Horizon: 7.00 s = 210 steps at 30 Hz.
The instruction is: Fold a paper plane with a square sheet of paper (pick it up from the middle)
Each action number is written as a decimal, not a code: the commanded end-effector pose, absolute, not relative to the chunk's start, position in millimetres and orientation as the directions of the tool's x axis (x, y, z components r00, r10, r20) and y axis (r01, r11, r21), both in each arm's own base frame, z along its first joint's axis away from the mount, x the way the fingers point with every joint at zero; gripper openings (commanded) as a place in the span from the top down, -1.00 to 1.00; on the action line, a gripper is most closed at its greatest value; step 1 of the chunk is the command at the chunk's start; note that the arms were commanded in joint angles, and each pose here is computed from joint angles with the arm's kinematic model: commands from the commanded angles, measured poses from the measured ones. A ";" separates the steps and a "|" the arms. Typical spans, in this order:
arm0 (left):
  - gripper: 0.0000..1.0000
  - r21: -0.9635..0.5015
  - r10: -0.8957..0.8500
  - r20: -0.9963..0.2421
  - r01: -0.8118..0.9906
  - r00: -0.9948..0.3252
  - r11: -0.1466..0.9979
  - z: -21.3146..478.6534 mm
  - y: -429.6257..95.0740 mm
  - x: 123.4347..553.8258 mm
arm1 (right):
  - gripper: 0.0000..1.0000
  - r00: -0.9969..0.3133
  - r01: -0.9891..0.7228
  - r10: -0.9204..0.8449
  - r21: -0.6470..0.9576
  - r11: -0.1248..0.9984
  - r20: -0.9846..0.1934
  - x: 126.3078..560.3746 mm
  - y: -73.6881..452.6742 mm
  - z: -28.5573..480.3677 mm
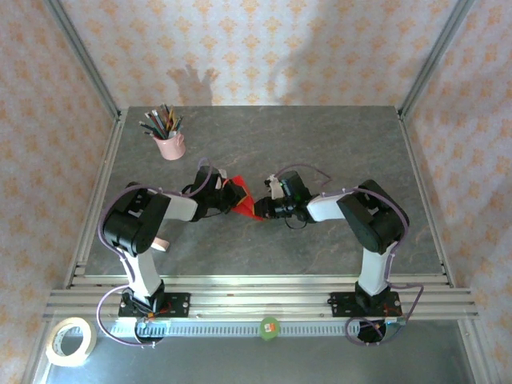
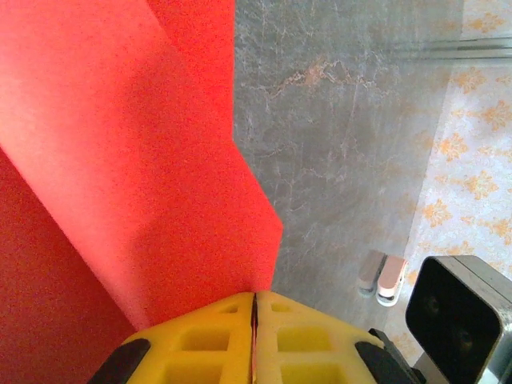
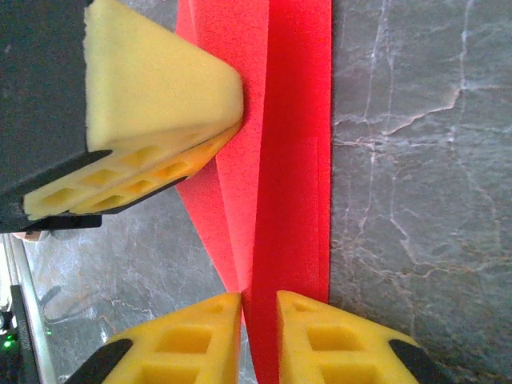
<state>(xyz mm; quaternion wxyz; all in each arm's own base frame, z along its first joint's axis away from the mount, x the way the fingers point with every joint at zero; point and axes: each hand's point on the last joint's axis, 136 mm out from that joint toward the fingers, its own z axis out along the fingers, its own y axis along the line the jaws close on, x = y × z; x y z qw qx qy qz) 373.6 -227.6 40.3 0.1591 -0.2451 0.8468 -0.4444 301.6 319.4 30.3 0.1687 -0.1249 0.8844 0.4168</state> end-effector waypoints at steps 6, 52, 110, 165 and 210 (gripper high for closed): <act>0.78 -0.820 -0.548 -0.064 -0.269 -0.834 0.506 37.4 -230.3 378.7 | 0.40 -0.903 -0.345 -0.051 0.648 0.679 -0.427 313.1 306.4 47.1; 0.78 -0.810 -0.548 -0.059 -0.281 -0.834 0.515 35.3 -231.1 385.6 | 0.47 -0.902 -0.410 -0.273 0.463 0.786 -0.335 301.6 313.8 0.1; 0.72 -0.845 -0.563 -0.113 -0.219 -0.819 0.487 57.6 -226.4 390.1 | 0.35 -0.793 -0.474 -0.177 0.409 0.780 -0.583 350.1 314.7 59.0; -0.92 -0.758 -0.438 -0.248 -0.109 -0.864 0.643 72.2 -142.0 321.6 | 0.48 -0.895 -0.143 0.210 0.698 0.702 -0.394 316.6 349.3 71.5; 0.42 -0.825 -0.504 0.012 -0.293 -0.864 0.483 46.8 -207.5 343.9 | 0.53 -0.959 -0.066 0.161 0.739 0.670 -0.232 296.5 301.2 14.0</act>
